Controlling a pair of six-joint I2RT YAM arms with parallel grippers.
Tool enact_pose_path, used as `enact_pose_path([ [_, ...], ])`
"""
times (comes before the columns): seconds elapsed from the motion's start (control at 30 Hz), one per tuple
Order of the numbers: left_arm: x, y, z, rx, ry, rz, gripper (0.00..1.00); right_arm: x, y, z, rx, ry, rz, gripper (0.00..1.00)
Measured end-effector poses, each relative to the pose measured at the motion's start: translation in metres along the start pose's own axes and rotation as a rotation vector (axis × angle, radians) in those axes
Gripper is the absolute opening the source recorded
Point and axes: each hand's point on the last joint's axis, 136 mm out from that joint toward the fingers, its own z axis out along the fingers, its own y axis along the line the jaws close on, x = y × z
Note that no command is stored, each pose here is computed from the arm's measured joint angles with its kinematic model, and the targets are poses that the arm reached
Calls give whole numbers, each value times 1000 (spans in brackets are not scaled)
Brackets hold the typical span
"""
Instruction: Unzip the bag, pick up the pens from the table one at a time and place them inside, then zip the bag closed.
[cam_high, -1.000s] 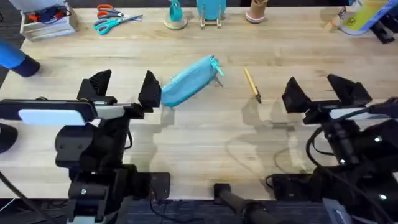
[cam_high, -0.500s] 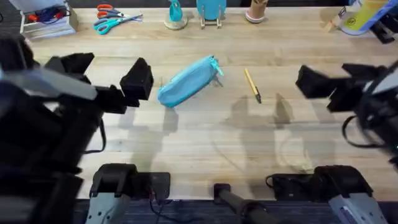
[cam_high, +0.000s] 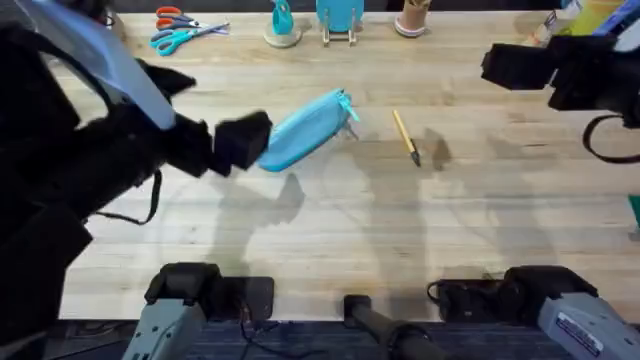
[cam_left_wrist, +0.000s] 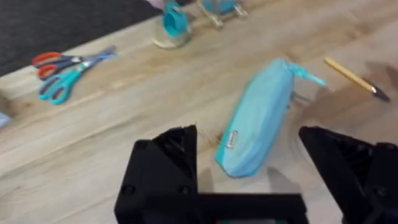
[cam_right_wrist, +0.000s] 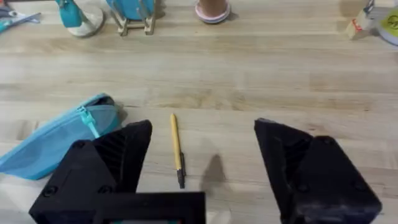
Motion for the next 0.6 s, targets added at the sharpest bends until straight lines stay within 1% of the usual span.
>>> enact_pose_path([
  [0.1, 14, -10, 0, 55, 55, 45, 994, 4, 2, 4, -14, 22, 3, 995],
  [0.27, 25, -18, -1, 99, 90, 149, 993, 5, 3, 5, -23, 28, 4, 996],
  [0.43, 25, -19, -1, 109, 84, 258, 993, 5, 4, 5, -27, 28, 4, 996],
  [0.5, 23, -19, -1, 108, 72, 284, 993, 5, 4, 5, -27, 28, 4, 996],
  [0.6, 24, -20, -1, 116, 76, 301, 993, 5, 4, 5, -27, 28, 4, 996],
])
